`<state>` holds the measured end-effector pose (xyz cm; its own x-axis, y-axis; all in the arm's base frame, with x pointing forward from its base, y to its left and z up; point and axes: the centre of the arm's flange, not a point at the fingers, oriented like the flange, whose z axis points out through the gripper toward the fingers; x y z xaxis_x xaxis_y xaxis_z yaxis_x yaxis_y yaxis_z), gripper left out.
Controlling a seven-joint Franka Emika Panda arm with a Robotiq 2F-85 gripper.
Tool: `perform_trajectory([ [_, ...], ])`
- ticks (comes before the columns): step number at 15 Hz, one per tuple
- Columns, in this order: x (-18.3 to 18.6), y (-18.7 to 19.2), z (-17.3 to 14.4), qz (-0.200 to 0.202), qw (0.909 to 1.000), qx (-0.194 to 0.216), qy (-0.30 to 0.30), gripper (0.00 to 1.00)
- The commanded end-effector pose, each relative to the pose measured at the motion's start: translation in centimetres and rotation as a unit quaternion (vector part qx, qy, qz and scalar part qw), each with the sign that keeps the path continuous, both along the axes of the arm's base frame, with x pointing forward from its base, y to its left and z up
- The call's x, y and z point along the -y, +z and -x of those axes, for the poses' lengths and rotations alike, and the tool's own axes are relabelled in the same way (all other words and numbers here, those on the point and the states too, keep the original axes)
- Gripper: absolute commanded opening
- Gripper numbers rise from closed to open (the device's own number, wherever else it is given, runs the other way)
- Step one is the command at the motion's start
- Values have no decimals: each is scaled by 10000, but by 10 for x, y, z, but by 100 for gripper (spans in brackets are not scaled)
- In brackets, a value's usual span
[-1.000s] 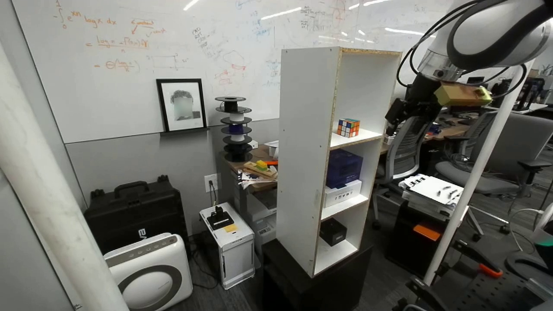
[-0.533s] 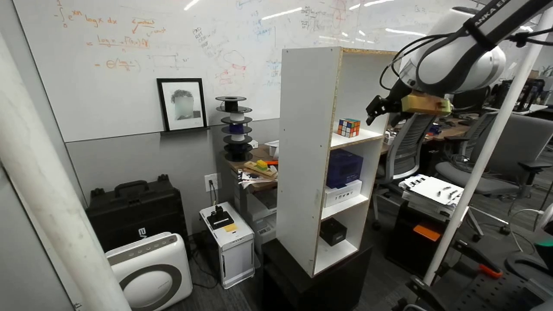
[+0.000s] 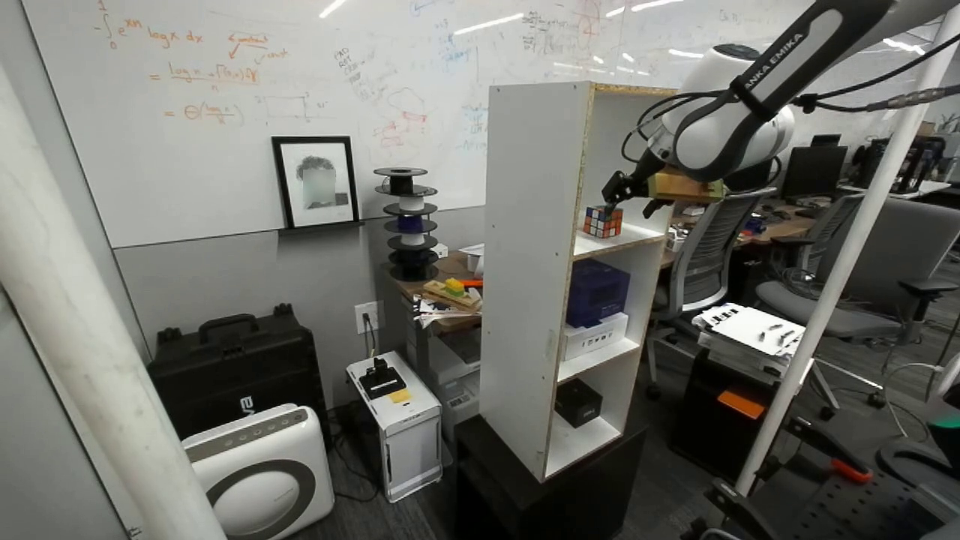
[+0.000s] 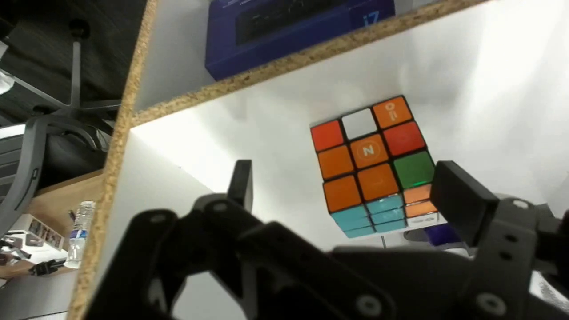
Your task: Put the rubik's cube on the top of the shelf
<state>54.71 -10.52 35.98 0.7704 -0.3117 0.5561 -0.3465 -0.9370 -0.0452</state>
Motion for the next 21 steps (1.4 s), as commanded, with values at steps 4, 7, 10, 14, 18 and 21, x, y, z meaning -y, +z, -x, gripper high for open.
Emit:
perform_trajectory([
  [4, -19, -7, -60, -80, 9997, 188, 96, 100],
  [7, -23, -12, -70, -115, 9997, 193, 132, 100],
  [10, -29, -23, -75, -206, 9996, 111, 139, 100],
  [14, -36, -31, -71, -233, 9995, 24, 194, 58],
  [18, -48, -12, -50, -252, 9994, -18, 257, 50],
  [21, -63, 5, -13, -299, 9989, -137, 337, 50],
])
